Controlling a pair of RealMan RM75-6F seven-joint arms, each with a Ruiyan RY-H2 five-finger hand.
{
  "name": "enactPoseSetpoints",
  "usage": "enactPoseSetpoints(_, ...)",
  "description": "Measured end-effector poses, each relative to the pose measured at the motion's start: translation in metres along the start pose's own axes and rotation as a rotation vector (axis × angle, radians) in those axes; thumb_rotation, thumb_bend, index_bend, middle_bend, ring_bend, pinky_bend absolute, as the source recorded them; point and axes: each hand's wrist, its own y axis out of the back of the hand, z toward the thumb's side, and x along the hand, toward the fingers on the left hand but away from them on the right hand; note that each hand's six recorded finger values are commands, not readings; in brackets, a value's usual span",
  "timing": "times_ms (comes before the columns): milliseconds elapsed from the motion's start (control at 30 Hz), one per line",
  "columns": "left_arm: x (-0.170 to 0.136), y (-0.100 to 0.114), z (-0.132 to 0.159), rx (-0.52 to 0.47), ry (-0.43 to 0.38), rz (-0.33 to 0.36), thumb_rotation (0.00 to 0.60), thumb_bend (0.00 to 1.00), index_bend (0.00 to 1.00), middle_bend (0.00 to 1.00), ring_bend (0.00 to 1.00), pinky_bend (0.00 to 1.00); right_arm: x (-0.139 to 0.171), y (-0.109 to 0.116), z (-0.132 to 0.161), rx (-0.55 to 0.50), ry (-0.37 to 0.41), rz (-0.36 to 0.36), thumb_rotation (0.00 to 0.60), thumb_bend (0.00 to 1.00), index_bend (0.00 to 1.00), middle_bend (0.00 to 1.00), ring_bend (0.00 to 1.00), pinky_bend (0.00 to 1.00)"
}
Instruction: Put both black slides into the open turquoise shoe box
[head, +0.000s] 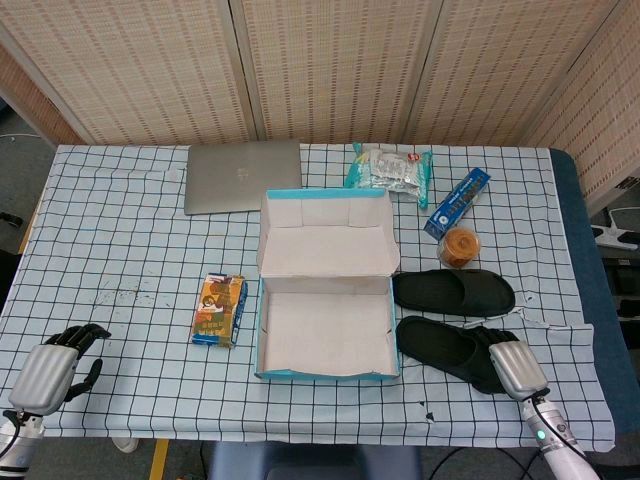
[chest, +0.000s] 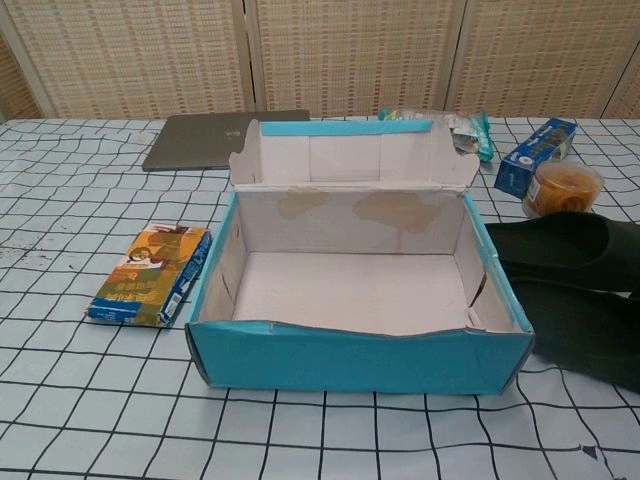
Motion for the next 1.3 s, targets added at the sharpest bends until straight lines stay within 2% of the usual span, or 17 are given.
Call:
enactPoseSetpoints(100,0.0,0.0,0.0,0.0,-0.001,-0.002,0.6,0.47,0.31,0.27,0.27,0.43,0.001,0.004,0.001,-0.01,0.009,-0.045,0.6,0.0,0.62,0.62,0.56,0.57)
enactPoseSetpoints(433,0.0,-0.001,0.0,0.004,0.001,-0.004,0.6,0.47,0.31,0.27,0.27,0.43,0.017,0.027,0.006,-0.001,0.04,-0.145,0.6,0.0,0.64,0.64,0.58,0.59)
enactPoseSetpoints(600,0.0,-0.001,0.0,0.008,0.001,-0.006,0.6,0.47,0.31,0.27,0.27,0.43,0.03,0.052,0.015,0.069,0.036,-0.214,0.6,0.0,0.64,0.64,0.58,0.59)
enactPoseSetpoints(800,0.0,-0.001,-0.001,0.003,0.005,-0.006,0.6,0.47,0.31,0.27,0.27,0.43,0.044,0.089,0.035,0.177,0.025,-0.343,0.6,0.0,0.64,0.64,0.58,0.59)
enactPoseSetpoints(967,0.0,-0.001,-0.002,-0.006,0.009,-0.005,0.6,0.47,0.31,0.27,0.27,0.43,0.048,0.113,0.054,0.217,0.026,-0.396,0.6,0.0,0.64,0.64,0.58,0.59)
enactPoseSetpoints(1133,0.001,-0.002,-0.002,-0.005,0.01,-0.009,0.6,0.47,0.31,0.27,0.27,0.43,0.047,0.127,0.078,0.235,0.077,-0.422,0.6,0.0,0.64,0.64,0.58,0.59)
enactPoseSetpoints(1300,0.001,-0.003,-0.003,0.003,0.012,-0.013,0.6,0.47,0.31,0.27,0.27,0.43,0.036,0.137,0.12,0.214,0.211,-0.421,0.6,0.0,0.64,0.64,0.58,0.59)
